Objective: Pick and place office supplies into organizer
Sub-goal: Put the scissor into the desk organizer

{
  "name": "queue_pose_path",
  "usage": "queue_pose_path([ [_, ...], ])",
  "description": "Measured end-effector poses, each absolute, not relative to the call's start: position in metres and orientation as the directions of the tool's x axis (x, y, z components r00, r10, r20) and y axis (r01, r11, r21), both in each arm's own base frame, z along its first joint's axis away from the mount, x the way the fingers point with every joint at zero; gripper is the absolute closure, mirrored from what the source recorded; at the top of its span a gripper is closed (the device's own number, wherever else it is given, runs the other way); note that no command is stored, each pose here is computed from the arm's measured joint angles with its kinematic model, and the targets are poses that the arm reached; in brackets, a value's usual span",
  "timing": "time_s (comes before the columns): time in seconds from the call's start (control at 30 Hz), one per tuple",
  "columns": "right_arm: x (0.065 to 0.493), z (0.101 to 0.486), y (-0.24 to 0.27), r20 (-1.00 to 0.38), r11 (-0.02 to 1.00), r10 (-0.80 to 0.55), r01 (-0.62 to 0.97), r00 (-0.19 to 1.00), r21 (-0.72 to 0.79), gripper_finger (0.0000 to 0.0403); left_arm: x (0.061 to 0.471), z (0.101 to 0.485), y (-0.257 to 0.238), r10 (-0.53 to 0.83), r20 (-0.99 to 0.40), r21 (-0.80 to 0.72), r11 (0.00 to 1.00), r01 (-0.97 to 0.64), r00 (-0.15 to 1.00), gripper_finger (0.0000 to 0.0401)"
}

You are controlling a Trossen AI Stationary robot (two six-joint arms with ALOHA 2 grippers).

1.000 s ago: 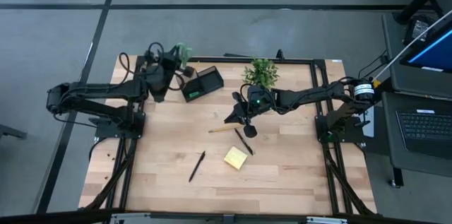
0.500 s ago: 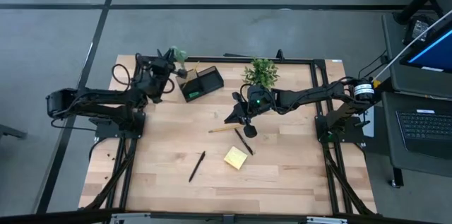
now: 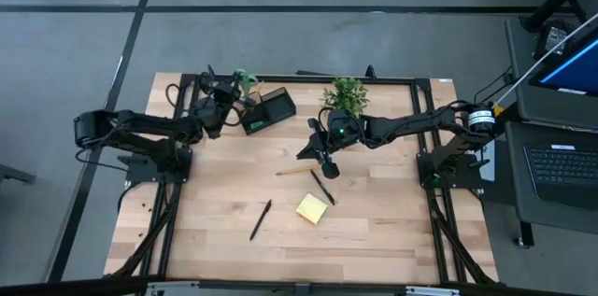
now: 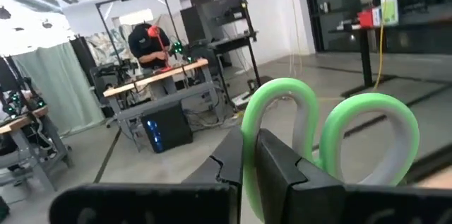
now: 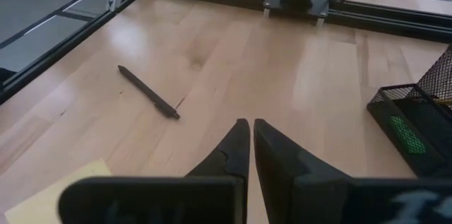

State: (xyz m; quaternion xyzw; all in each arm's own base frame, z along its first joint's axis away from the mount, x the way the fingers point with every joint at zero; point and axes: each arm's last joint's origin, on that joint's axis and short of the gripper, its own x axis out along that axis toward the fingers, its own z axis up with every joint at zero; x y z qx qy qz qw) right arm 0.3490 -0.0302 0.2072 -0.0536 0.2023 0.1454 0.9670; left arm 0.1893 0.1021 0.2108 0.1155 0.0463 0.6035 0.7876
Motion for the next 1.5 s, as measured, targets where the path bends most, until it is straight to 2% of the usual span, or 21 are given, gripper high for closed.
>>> queue_pose_path([
  [0.2, 0.349, 0.207, -0.03, -0.407, 0.952, 0.26, -0.303, 0.876, -0.045, 0.0377, 0.198, 0.201, 0.105, 0.947, 0.068, 0.243, 0.29, -0.926, 0.315, 0.0388],
  [0.6, 0.349, 0.207, -0.03, -0.406, 0.952, 0.26, -0.303, 0.876, -0.045, 0.0377, 0.209, 0.175, 0.108, 0.939, -0.013, 0.354, 0.326, -0.877, 0.344, 0.0379],
  [0.8, 0.349, 0.207, -0.03, -0.406, 0.952, 0.259, -0.302, 0.876, -0.043, 0.0377, 0.211, 0.173, 0.108, 0.917, -0.018, 0.389, 0.374, -0.842, 0.399, 0.0352],
  [1.03, 0.349, 0.207, -0.03, -0.406, 0.952, 0.26, -0.302, 0.876, -0.043, 0.0377, 0.211, 0.178, 0.108, 0.917, 0.022, 0.444, 0.349, -0.825, 0.399, 0.0305],
  [1.17, 0.349, 0.207, -0.03, -0.406, 0.952, 0.26, -0.302, 0.876, -0.043, 0.0377, 0.211, 0.181, 0.108, 0.917, 0.046, 0.425, 0.341, -0.838, 0.397, 0.0284],
  [1.33, 0.349, 0.207, -0.03, -0.406, 0.952, 0.26, -0.302, 0.876, -0.042, 0.0377, 0.208, 0.191, 0.107, 0.92, 0.097, 0.377, 0.32, -0.869, 0.38, 0.027],
  [1.5, 0.348, 0.206, -0.03, -0.418, 0.956, 0.261, -0.293, 0.87, -0.013, 0.0377, 0.203, 0.207, 0.097, 0.928, 0.139, 0.392, 0.268, -0.88, 0.345, 0.0267],
])
